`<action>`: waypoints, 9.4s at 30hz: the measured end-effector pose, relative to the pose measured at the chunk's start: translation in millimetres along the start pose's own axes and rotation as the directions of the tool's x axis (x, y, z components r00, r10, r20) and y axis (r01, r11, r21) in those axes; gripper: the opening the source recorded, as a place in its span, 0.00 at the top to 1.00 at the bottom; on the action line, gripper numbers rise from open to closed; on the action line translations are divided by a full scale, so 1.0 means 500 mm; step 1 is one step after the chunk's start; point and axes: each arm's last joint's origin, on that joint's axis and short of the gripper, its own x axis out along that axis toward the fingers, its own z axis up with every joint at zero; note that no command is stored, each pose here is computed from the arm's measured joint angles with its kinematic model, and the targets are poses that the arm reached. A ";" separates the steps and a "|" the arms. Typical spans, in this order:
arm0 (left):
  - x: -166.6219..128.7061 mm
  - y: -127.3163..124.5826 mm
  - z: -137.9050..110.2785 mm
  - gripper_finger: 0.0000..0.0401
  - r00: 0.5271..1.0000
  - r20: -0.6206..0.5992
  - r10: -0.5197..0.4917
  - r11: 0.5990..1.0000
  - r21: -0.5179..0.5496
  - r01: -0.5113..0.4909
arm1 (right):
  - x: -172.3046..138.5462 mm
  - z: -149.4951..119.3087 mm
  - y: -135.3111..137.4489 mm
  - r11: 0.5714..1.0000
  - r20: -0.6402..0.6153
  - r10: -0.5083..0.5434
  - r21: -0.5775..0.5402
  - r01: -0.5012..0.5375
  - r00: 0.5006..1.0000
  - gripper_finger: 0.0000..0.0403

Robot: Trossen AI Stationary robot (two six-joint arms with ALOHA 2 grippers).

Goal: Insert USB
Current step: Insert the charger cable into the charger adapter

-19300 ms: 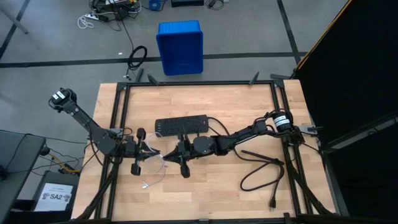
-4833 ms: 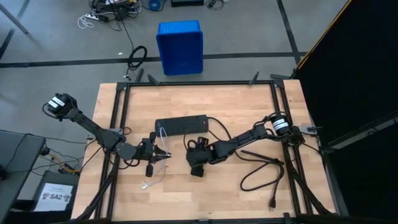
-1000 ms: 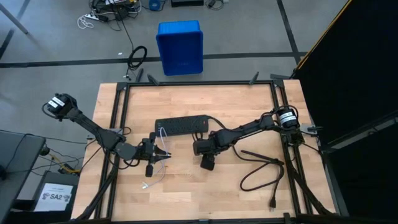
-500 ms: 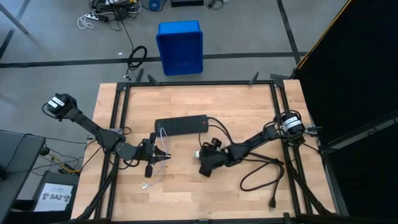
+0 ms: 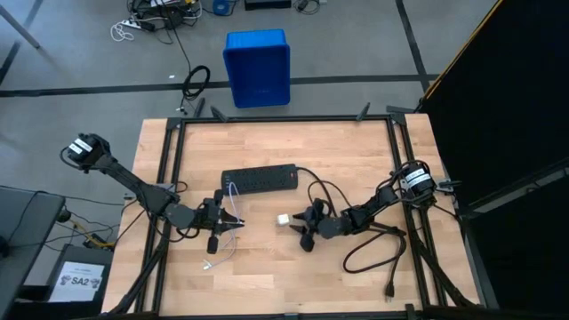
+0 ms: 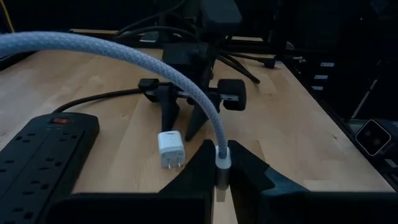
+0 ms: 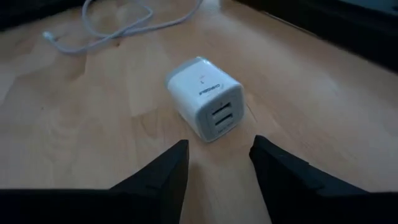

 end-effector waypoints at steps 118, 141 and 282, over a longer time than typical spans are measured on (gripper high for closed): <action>0.001 -0.001 0.000 0.98 1.000 0.000 -0.004 1.000 0.000 0.004 | 0.063 0.314 0.040 0.915 -0.393 -0.084 -0.393 -0.085 0.916 0.48; 0.001 -0.001 -0.001 0.98 1.000 0.000 -0.003 1.000 0.003 0.003 | 0.081 0.315 0.008 0.794 -0.485 -0.010 -0.536 -0.288 0.874 0.48; -0.006 -0.018 0.047 0.98 0.967 0.224 -0.118 0.993 0.012 0.118 | 0.094 0.177 0.211 0.989 0.216 0.060 -0.146 -0.029 0.975 0.71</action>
